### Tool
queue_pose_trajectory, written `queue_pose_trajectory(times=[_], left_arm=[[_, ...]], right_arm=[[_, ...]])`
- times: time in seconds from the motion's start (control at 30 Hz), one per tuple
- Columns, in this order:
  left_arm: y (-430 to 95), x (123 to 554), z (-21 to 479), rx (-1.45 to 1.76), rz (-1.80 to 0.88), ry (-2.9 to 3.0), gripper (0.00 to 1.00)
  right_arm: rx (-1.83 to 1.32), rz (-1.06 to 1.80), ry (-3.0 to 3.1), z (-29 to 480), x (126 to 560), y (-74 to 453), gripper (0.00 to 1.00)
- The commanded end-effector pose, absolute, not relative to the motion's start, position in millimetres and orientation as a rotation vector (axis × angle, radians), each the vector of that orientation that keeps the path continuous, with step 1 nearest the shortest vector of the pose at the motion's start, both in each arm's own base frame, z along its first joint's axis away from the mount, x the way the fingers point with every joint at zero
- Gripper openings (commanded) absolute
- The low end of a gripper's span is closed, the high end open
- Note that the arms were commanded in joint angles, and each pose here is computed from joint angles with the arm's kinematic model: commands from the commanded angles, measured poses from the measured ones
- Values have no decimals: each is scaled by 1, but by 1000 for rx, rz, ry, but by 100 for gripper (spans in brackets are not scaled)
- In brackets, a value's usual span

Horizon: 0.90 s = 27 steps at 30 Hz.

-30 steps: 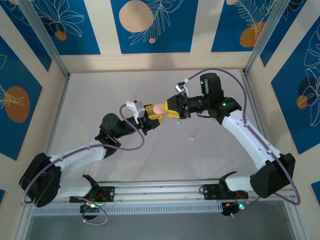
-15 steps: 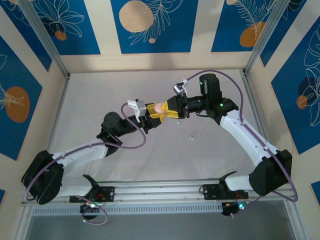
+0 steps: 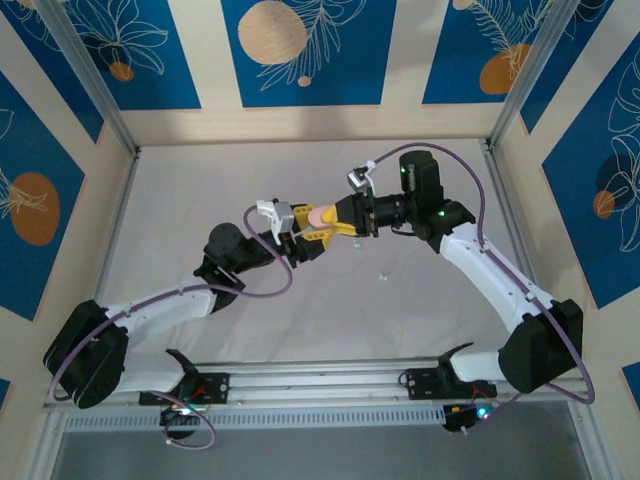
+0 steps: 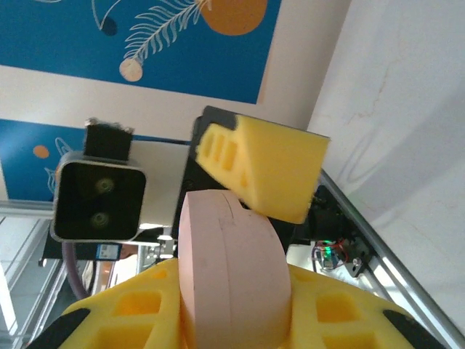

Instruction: Insert wireless bluetooth earbuds into charging case

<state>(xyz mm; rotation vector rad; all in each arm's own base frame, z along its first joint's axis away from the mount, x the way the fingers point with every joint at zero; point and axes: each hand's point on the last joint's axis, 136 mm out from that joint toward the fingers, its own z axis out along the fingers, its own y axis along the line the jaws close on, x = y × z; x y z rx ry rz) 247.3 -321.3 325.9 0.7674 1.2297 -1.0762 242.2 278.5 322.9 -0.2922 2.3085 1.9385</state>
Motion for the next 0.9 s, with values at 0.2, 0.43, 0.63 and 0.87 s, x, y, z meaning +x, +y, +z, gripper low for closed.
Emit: queue_pose_trajectory(times=[0.2,0.43,0.63,0.87], left_arm=[[-304,242,320,749,-972,1252,67],[-270,256,306,642,-801,1454,79],[-243,265,279,596,-694,1733,83],[-175,300,231,175,-582,2065,88]], right_arm=[[-102,1734,2311,296,260,263,20],[145,1482,2466,235,283,248,20],[201,1370,2664,174,290,259,20],[222,1248,2801,121,309,287,20]])
